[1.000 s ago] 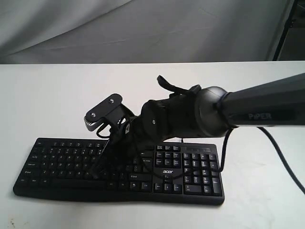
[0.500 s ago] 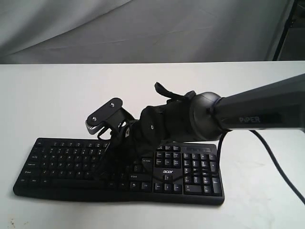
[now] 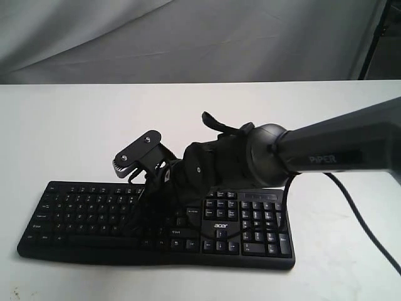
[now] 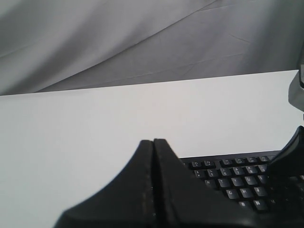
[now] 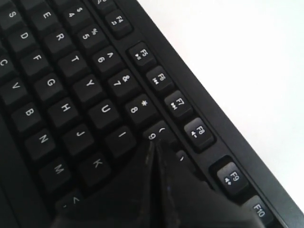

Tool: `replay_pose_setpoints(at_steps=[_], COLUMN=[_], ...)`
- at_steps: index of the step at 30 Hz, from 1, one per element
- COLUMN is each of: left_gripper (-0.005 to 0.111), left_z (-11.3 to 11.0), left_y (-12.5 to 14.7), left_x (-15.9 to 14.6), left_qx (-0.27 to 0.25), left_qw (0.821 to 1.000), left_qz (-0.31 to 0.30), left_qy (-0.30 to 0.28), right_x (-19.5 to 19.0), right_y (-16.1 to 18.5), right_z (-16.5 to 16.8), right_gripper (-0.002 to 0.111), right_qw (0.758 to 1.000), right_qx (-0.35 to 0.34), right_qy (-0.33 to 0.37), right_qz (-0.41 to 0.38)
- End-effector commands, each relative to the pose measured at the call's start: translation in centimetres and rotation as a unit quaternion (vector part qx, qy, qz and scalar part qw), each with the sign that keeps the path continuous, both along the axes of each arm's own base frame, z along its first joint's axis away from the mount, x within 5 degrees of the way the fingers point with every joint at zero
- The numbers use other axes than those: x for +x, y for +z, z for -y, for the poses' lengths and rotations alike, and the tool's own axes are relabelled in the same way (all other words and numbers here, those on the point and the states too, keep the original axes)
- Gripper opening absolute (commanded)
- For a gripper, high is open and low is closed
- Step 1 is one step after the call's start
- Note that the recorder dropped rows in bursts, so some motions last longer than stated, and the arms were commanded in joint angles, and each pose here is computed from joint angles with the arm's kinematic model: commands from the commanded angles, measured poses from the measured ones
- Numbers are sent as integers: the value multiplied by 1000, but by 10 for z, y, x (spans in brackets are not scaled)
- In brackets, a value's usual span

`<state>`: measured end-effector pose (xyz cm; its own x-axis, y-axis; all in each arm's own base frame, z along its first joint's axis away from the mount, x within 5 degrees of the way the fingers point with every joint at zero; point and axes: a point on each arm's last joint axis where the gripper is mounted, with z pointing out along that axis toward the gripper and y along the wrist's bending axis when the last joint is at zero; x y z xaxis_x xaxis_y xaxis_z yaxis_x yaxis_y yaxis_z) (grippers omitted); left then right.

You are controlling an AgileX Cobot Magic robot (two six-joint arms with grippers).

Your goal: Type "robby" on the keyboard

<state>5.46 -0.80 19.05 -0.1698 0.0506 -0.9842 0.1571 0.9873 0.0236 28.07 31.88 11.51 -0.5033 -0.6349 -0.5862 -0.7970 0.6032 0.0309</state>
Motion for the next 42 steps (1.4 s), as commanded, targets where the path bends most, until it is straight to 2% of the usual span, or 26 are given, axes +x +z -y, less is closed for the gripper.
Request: replay_pose_setpoints(at_steps=[1,6,14,20,29,33,42], left_gripper=[0,0,0,0,0,0,0], left_z=[0,0,0,0,0,0,0], left_y=[-1,-1,-1,-1,-1,-1,-1], left_x=[0,0,0,0,0,0,0], left_qx=[0,0,0,0,0,0,0], left_qw=[1000,1000,1000,1000,1000,1000,1000], left_qz=[3,3,3,3,3,3,3], left_qy=[-3,-3,-3,-3,-3,-3,-3], right_x=[1,1,-2,-11,-30,-30,-28], right_y=[-5,-4,39,62,39,26,20], right_z=[1,1,1,-32,-57,-60,-60], right_gripper=[0,0,0,0,0,0,0], right_qw=[1000,1000,999,998,996,996,997], right_qx=[-4,-4,28,34,23,18,17], right_qy=[0,1,4,55,85,83,80], right_qz=[-2,-1,19,2,-10,-14,-11])
